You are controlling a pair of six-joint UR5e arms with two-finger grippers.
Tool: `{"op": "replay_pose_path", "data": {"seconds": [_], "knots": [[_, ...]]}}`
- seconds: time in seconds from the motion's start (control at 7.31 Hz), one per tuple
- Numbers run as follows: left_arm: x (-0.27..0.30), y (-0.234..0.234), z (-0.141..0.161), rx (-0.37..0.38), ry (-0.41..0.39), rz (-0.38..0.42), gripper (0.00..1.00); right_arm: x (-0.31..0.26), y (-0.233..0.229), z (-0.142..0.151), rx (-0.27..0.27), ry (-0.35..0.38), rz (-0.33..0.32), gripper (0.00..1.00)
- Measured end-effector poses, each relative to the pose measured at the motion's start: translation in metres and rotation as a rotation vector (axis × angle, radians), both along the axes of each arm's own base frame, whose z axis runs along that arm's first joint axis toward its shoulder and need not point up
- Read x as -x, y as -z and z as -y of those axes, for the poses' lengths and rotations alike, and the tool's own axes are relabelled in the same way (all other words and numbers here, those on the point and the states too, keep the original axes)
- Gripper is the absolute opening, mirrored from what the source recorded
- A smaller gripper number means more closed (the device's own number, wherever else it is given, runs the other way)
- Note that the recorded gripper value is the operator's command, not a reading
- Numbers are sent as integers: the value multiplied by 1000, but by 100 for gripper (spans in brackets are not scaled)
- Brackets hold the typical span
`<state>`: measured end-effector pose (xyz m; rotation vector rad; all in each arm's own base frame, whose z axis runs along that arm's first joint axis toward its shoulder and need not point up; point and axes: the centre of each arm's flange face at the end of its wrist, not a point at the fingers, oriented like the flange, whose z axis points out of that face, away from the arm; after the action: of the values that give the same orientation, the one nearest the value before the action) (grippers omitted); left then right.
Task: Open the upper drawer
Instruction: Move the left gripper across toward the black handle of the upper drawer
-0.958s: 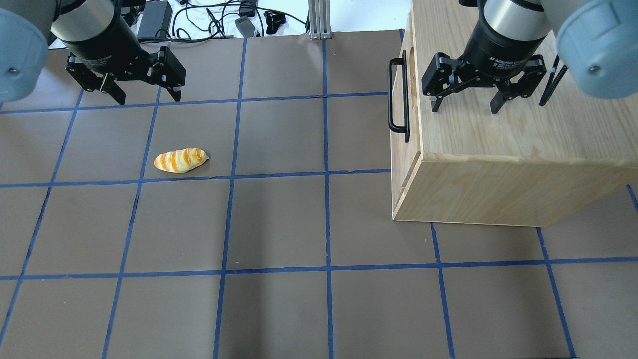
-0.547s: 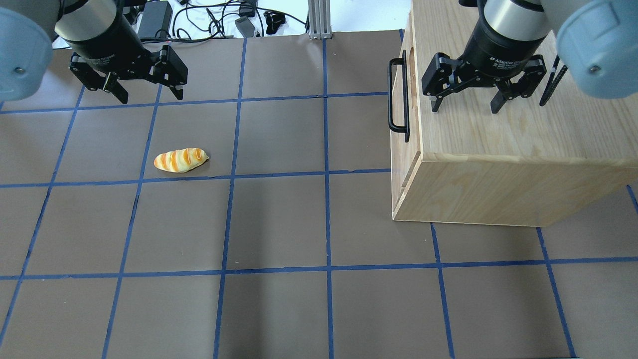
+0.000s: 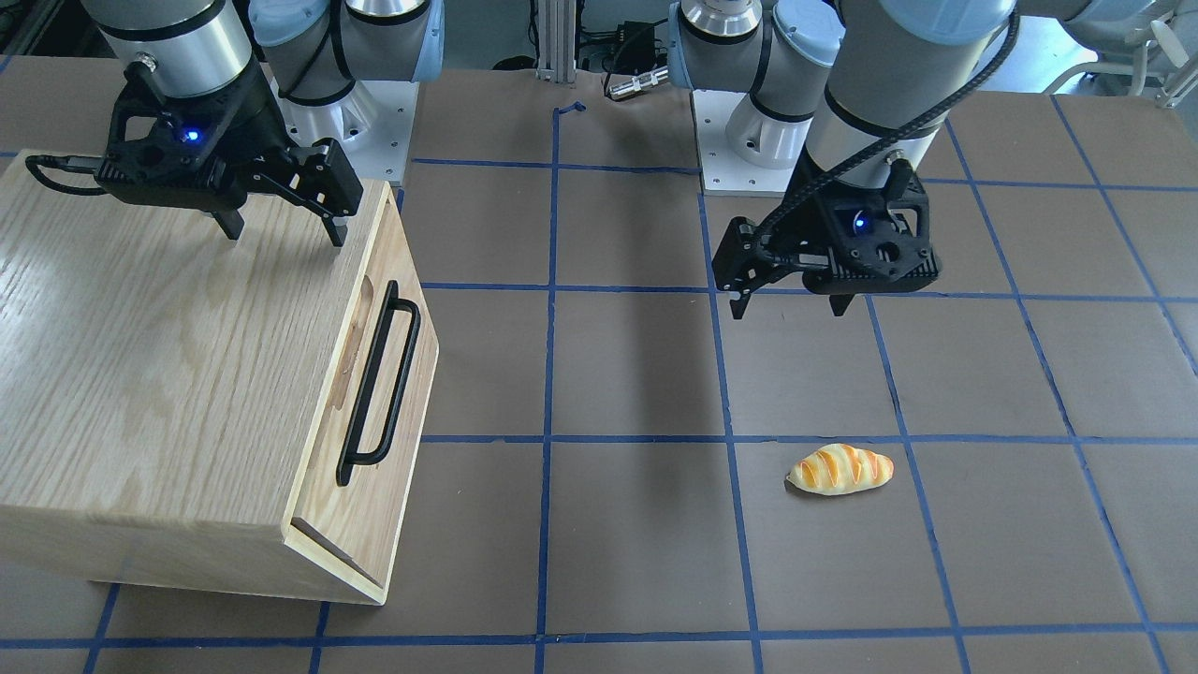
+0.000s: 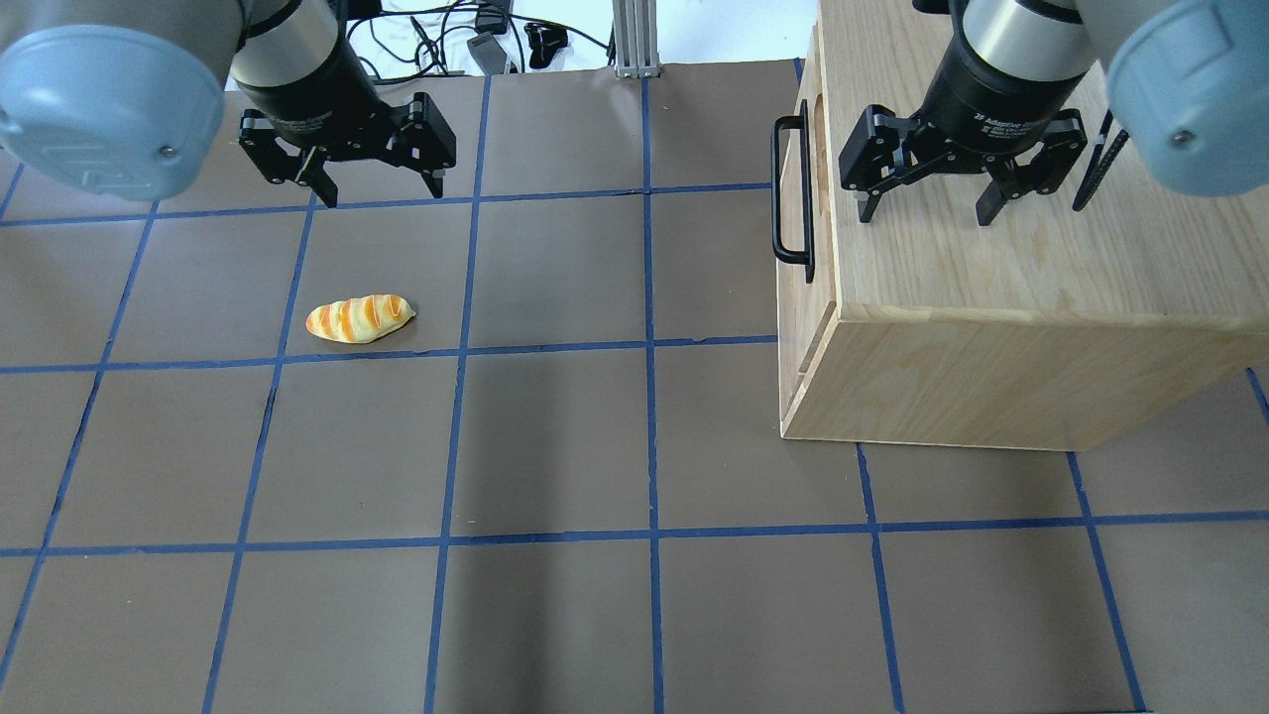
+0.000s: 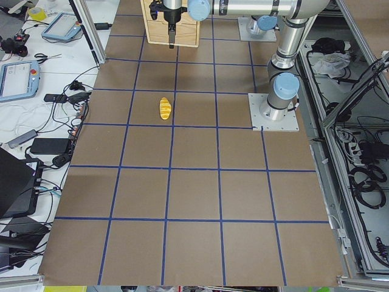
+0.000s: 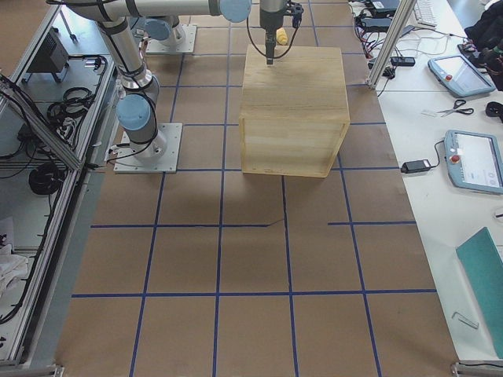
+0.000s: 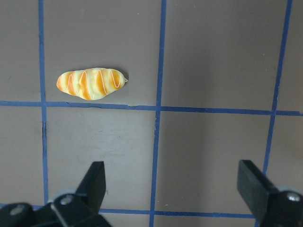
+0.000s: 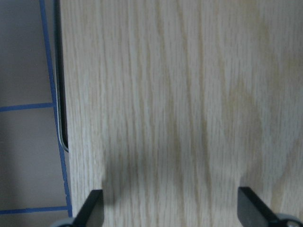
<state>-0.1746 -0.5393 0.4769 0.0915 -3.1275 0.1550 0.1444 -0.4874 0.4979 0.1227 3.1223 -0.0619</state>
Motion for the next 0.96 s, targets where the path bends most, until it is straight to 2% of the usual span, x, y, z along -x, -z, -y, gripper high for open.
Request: {"op": "replay_pose_path", "data": {"seconds": [0.27, 0.96], "knots": [[41, 4, 8, 13, -7, -78, 100, 0, 0, 0, 0, 0, 0, 100], [142, 33, 30, 7, -15, -204, 100, 0, 0, 0, 0, 0, 0, 100]]}}
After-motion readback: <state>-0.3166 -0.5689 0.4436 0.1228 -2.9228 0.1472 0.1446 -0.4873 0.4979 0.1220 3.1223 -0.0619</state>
